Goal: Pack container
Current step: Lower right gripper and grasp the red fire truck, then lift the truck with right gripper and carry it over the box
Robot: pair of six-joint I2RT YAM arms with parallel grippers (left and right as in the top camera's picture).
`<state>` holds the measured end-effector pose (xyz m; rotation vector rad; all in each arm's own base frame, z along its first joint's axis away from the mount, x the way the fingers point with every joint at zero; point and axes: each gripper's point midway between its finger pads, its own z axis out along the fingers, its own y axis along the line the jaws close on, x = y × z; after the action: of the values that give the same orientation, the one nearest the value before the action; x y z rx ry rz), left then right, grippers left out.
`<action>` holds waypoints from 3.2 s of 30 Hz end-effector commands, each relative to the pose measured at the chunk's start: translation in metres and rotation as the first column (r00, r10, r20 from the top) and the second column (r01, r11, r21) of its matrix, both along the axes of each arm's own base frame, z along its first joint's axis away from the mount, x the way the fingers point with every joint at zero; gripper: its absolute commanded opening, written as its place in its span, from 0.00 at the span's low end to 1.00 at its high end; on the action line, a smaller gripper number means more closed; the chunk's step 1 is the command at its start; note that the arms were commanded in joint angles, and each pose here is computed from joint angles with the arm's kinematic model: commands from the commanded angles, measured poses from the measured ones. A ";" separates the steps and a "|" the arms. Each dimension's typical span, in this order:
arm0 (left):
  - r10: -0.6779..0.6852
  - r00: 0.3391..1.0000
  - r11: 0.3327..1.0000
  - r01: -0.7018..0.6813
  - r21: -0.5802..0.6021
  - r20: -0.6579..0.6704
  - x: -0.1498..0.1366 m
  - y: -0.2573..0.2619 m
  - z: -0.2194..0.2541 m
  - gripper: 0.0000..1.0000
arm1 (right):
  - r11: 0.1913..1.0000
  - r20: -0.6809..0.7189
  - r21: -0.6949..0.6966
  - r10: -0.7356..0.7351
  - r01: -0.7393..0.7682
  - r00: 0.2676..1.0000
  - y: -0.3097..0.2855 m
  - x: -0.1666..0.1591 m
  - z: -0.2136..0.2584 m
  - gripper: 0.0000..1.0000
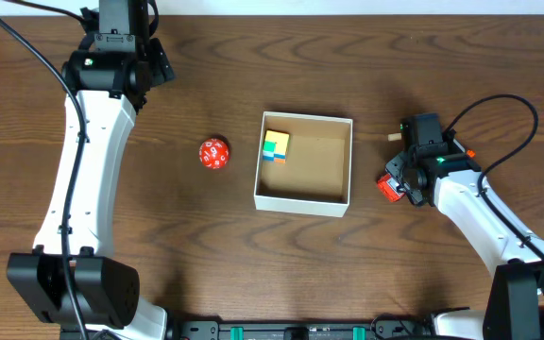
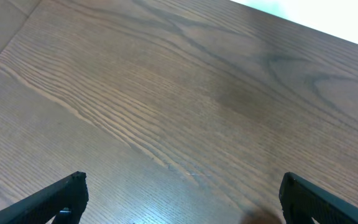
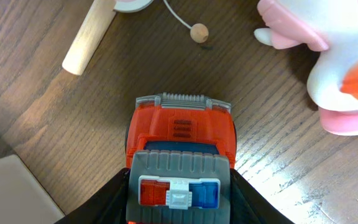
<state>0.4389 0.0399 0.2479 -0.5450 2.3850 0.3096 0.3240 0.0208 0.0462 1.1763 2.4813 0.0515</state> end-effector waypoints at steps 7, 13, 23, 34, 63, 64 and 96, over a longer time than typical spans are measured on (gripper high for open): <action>0.012 1.000 1.000 -0.012 0.004 -0.016 0.000 0.002 -0.007 0.98 | 0.954 0.004 -0.089 0.287 -0.285 0.958 0.010 0.025 0.028 0.29; 0.012 1.000 1.000 -0.012 0.004 -0.016 0.000 0.002 -0.007 0.98 | 0.837 0.026 -0.186 0.527 -0.514 0.849 0.022 0.051 0.066 0.25; 0.013 1.000 1.000 -0.012 0.004 -0.016 0.000 0.002 -0.007 0.98 | 0.628 0.044 -0.299 0.762 -0.719 0.647 0.065 0.070 0.131 0.21; 0.013 1.000 1.000 -0.012 0.004 -0.016 0.000 0.002 -0.007 0.98 | 0.379 0.090 -0.462 0.919 -0.802 0.383 0.138 0.075 0.205 0.20; 0.013 1.000 1.000 -0.012 0.004 -0.016 0.000 0.002 -0.007 0.98 | -0.279 -0.191 -0.460 0.958 -0.843 -0.213 0.192 0.026 0.164 0.33; 0.012 1.000 1.000 -0.012 0.004 -0.016 0.000 0.002 -0.007 0.98 | -0.302 -0.199 -0.451 0.951 -0.840 -0.235 0.192 0.025 0.159 0.34; 0.012 1.000 1.000 -0.012 0.004 -0.016 0.000 0.002 -0.007 0.98 | -0.538 -0.334 -0.249 0.828 -0.806 -0.450 0.195 0.054 0.033 0.37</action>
<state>0.4390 0.0397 0.2479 -0.5445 2.3850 0.3094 0.3744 0.2226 0.0832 -1.6607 2.1922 0.0028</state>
